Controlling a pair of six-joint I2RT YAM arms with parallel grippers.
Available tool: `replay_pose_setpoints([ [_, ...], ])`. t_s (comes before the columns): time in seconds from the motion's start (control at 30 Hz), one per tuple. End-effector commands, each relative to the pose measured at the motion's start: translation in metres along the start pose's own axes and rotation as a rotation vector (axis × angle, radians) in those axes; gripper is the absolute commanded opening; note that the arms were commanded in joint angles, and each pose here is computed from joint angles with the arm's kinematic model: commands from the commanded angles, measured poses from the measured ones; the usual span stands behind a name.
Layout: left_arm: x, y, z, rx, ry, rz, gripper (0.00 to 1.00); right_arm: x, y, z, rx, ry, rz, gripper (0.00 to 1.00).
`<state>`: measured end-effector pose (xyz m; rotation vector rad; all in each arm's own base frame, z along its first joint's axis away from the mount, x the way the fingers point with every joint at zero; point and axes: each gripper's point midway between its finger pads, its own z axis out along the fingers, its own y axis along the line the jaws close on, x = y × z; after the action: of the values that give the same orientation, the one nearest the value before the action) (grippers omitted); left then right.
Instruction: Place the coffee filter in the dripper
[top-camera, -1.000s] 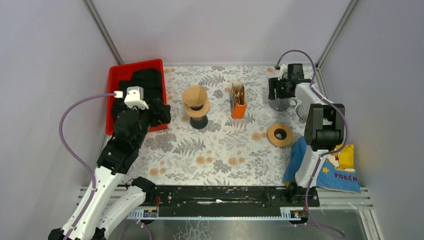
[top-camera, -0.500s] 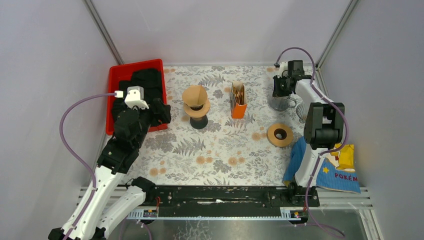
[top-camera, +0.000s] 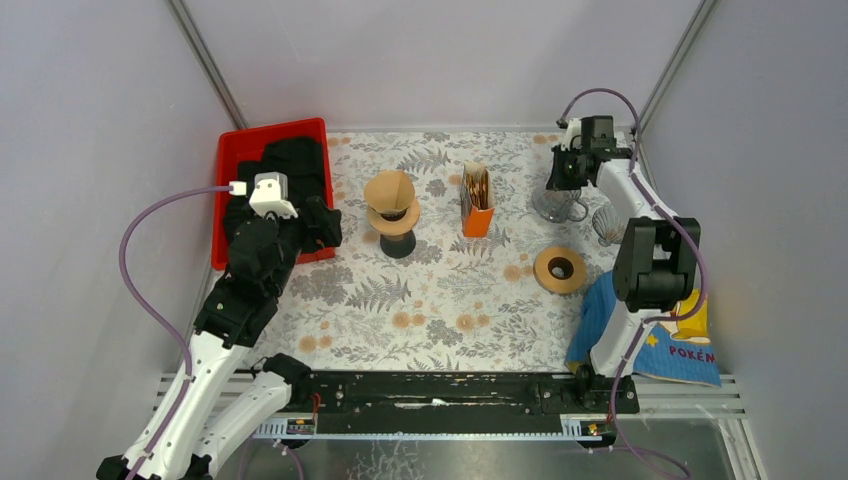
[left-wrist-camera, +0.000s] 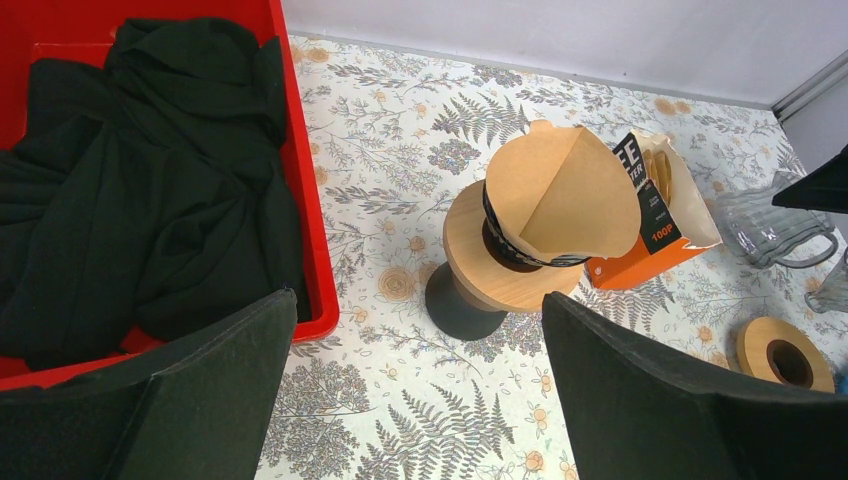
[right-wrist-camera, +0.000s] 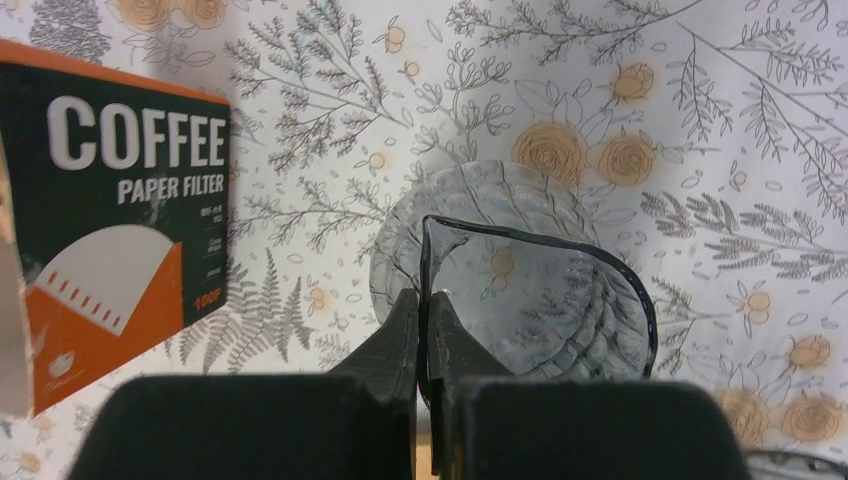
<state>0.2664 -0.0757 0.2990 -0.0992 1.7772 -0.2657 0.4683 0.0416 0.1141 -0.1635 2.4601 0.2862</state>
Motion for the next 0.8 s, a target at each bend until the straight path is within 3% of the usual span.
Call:
replay_pose_setpoints([
  [0.0, -0.011, -0.002, 0.001, 0.009, -0.052, -0.014, 1.00, -0.026, 0.024, -0.046, -0.008, -0.117, 0.007, 0.00],
  [0.77, -0.014, 0.012, 0.004, -0.041, -0.062, -0.031, 1.00, 0.050, 0.140, -0.121, -0.040, -0.128, -0.182, 0.00],
])
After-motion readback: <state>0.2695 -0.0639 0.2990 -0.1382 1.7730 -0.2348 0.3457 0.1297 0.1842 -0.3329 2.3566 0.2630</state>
